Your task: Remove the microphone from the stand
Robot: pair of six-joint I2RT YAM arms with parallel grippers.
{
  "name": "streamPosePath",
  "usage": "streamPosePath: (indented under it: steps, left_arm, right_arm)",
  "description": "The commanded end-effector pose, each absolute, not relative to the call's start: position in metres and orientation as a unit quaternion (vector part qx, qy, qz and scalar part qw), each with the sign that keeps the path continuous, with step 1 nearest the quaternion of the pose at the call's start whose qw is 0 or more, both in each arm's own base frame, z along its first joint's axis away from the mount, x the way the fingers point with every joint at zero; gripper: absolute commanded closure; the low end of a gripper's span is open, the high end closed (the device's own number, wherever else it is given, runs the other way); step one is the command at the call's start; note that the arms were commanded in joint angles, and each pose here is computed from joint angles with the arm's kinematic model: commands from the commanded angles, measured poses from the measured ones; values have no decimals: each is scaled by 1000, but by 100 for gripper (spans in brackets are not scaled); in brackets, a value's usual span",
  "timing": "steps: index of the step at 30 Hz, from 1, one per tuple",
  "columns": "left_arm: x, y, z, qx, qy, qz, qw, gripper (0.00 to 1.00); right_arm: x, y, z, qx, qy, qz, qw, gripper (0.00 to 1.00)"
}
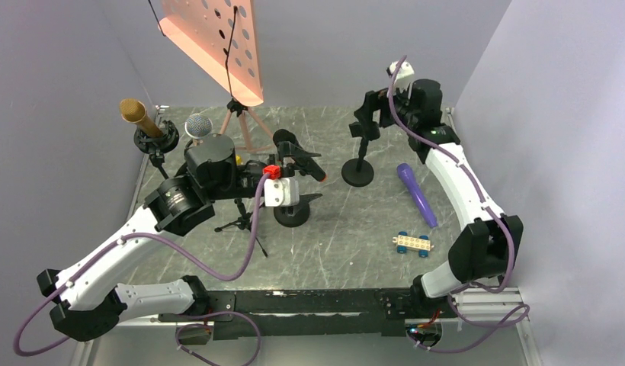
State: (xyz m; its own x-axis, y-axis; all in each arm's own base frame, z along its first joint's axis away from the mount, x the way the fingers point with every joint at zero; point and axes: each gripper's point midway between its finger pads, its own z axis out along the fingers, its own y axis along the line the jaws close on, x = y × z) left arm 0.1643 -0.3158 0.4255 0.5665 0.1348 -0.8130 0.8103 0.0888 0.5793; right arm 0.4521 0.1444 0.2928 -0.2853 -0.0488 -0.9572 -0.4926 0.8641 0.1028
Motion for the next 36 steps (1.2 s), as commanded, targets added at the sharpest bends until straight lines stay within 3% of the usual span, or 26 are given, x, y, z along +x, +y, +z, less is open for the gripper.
streamPosePath:
  steps: [1, 9, 16, 19, 29, 34, 36]
  left_arm:
    - [153, -298, 468, 605, 363, -265, 657, 20]
    - [139, -250, 457, 618, 385, -211, 651, 15]
    - [121, -209, 414, 689, 407, -158, 579, 12]
    - [123, -200, 390, 718, 403, -128, 553, 14]
    - [155, -194, 403, 647, 442, -109, 612, 14]
    - [158, -191, 406, 616, 464, -126, 624, 13]
    - [157, -192, 408, 611, 467, -136, 625, 13]
  right_arm:
    - [425, 152, 413, -216, 697, 219, 647, 9]
    - [349, 199, 423, -336, 654, 326, 594, 9]
    - [295, 248, 398, -446, 613, 369, 537, 8]
    - [288, 270, 389, -473, 601, 372, 526, 8]
    - [283, 331, 368, -541, 567, 362, 506, 11]
    - [296, 345, 351, -537, 581, 348, 504, 15]
    - [297, 348, 346, -538, 582, 353, 497, 23]
